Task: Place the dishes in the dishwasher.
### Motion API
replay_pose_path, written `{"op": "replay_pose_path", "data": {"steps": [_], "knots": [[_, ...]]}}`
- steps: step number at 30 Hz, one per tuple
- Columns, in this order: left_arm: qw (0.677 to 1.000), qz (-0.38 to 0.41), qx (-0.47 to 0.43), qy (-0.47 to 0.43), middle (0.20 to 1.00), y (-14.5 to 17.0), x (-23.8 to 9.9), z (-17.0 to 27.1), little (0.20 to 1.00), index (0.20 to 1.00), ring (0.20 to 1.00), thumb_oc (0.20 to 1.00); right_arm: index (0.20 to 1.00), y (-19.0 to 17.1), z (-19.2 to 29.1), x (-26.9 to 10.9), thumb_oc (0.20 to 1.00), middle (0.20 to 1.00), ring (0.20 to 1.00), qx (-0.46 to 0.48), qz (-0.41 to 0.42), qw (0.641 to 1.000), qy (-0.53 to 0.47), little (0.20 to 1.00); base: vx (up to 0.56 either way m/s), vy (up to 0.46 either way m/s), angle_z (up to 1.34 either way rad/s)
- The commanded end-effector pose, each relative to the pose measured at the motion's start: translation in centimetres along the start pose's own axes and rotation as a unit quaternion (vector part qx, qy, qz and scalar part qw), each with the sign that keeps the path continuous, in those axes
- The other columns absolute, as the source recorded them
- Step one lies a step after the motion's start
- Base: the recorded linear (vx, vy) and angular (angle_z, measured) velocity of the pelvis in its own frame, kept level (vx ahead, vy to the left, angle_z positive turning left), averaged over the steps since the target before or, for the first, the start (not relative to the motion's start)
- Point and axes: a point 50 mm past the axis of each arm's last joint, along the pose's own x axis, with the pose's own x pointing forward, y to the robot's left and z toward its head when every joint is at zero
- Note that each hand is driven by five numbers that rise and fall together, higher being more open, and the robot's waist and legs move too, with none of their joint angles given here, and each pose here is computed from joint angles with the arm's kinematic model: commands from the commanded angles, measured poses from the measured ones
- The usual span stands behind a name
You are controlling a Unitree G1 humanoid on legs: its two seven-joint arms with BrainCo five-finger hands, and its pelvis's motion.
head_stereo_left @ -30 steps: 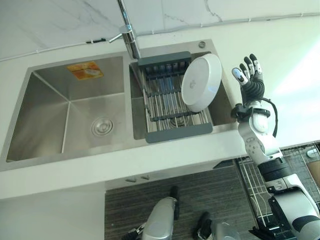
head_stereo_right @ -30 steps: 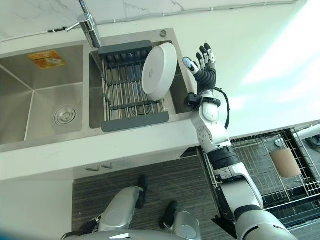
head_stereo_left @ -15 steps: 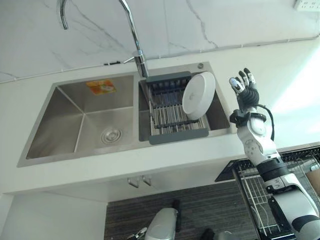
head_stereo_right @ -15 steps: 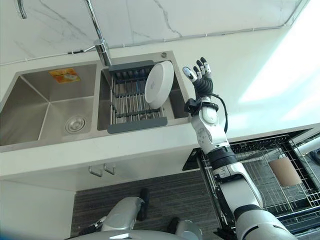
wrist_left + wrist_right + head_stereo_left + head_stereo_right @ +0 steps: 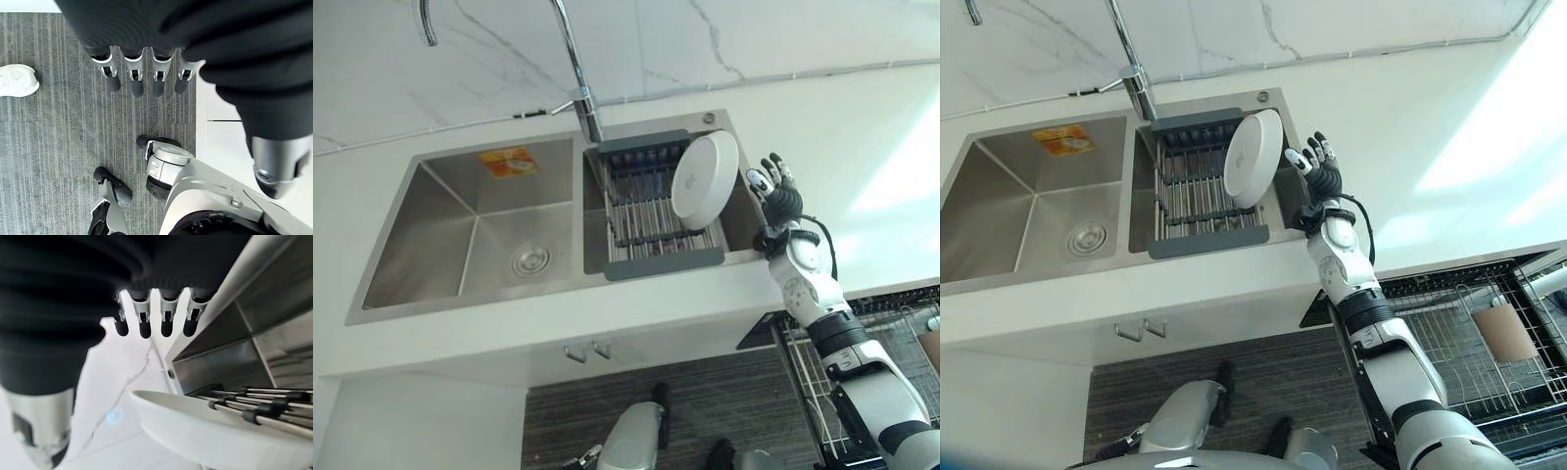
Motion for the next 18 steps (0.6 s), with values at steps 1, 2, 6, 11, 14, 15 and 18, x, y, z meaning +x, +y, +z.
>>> {"op": "replay_pose_path", "data": {"steps": [1, 2, 6, 11, 14, 15, 18], "knots": [[1.0, -0.01, 0.022, 0.008, 1.0, -0.5, 0.2, 0.0, 1.0, 1.0, 1.0, 1.0, 1.0, 2.2, 3.7, 1.3, 1.0, 1.0, 1.0, 0.021, 0.042, 0.997, -0.068, 1.0, 0.0, 0.0, 0.0], [1.0, -0.012, 0.024, 0.002, 1.0, -0.6, 0.2, 0.4, 1.0, 1.0, 1.0, 1.0, 1.0, 2.2, 3.8, 1.6, 1.0, 1.0, 1.0, 0.02, 0.038, 0.997, -0.066, 1.0, 0.05, -0.027, 0.01], [1.0, -0.013, 0.025, -0.002, 1.0, -0.6, 0.3, 0.7, 1.0, 1.0, 1.0, 1.0, 1.0, 2.1, 3.6, 1.7, 1.0, 1.0, 1.0, 0.021, 0.037, 0.997, -0.061, 1.0, 0.01, -0.002, 0.02], [1.0, -0.015, 0.025, -0.006, 1.0, -0.7, 0.4, 1.0, 1.0, 1.0, 1.0, 1.0, 1.0, 2.4, 3.5, 2.0, 1.0, 1.0, 1.0, 0.022, 0.045, 0.997, -0.057, 1.0, 0.01, -0.003, 0.02], [0.999, -0.016, 0.026, -0.01, 1.0, -0.7, 0.4, 1.3, 1.0, 1.0, 1.0, 1.0, 1.0, 2.9, 3.7, 2.1, 1.0, 1.0, 1.0, 0.021, 0.055, 0.996, -0.062, 1.0, -0.09, 0.042, 0.01], [0.999, -0.017, 0.026, -0.011, 1.0, -0.8, 0.4, 1.5, 1.0, 1.0, 1.0, 1.0, 1.0, 3.1, 3.8, 2.1, 1.0, 1.0, 1.0, 0.022, 0.06, 0.996, -0.065, 1.0, -0.01, 0.004, 0.11], [0.999, -0.017, 0.025, -0.011, 1.0, -0.7, 0.4, 1.6, 1.0, 1.0, 1.0, 1.0, 1.0, 3.6, 4.0, 2.1, 1.0, 1.0, 1.0, 0.023, 0.075, 0.995, -0.066, 1.0, 0.08, -0.029, 0.08]]}}
